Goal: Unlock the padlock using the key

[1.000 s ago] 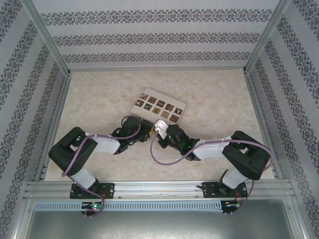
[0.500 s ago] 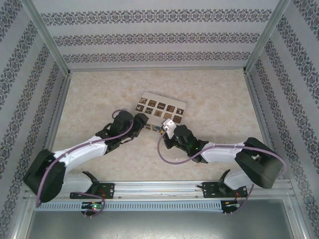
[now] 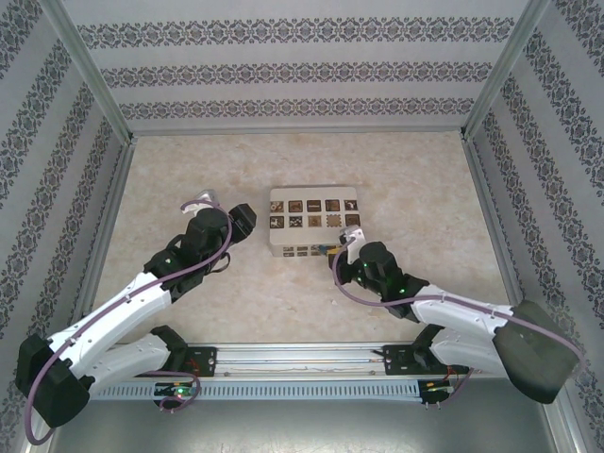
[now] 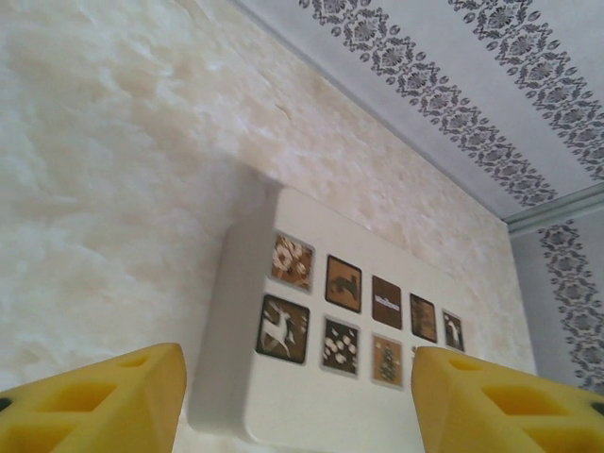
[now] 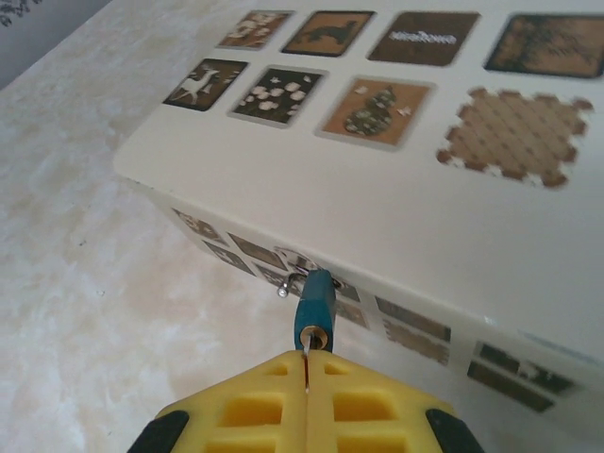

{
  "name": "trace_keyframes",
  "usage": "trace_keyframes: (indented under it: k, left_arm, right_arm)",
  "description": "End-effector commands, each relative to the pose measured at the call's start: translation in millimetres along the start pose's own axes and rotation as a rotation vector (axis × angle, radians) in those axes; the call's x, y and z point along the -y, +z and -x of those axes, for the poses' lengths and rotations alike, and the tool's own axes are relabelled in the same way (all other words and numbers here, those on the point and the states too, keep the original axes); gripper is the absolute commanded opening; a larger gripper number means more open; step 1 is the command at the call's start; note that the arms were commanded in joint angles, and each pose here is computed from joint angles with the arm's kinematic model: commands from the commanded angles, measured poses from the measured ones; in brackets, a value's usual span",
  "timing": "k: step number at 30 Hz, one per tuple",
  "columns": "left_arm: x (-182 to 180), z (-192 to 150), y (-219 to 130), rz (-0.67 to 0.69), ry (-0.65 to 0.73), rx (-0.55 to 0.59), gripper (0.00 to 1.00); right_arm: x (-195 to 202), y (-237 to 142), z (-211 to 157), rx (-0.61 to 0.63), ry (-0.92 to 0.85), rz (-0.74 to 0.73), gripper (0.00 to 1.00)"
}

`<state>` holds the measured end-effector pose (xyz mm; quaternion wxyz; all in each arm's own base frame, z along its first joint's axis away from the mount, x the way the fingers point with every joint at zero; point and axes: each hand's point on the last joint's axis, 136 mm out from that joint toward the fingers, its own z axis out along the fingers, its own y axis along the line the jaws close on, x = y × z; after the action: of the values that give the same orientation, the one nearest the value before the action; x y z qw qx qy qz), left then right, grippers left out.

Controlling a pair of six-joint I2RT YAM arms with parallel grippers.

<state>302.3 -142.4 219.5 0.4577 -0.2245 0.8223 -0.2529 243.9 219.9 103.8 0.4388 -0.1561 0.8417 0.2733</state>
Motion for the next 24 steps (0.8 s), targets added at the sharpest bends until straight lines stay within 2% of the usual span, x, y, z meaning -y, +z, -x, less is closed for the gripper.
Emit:
trace_keyframes:
  k: [1, 11, 16, 24]
  left_arm:
    - [-5, 17, -7, 0.054, 0.083, 0.051, 0.65]
    - [-2, 19, -3, 0.051, 0.089, 0.059, 0.67]
    - [-2, 20, -3, 0.053, 0.093, 0.063, 0.67]
    - [-2, 20, -2, 0.051, 0.099, 0.065, 0.69]
  right_arm:
    - [7, -9, -13, -0.029, 0.139, -0.003, 0.00]
    - [17, -16, -40, -0.119, 0.433, 0.016, 0.00]
    - [23, -16, -50, -0.123, 0.509, 0.007, 0.00]
    - [20, -14, -56, -0.162, 0.530, 0.035, 0.00]
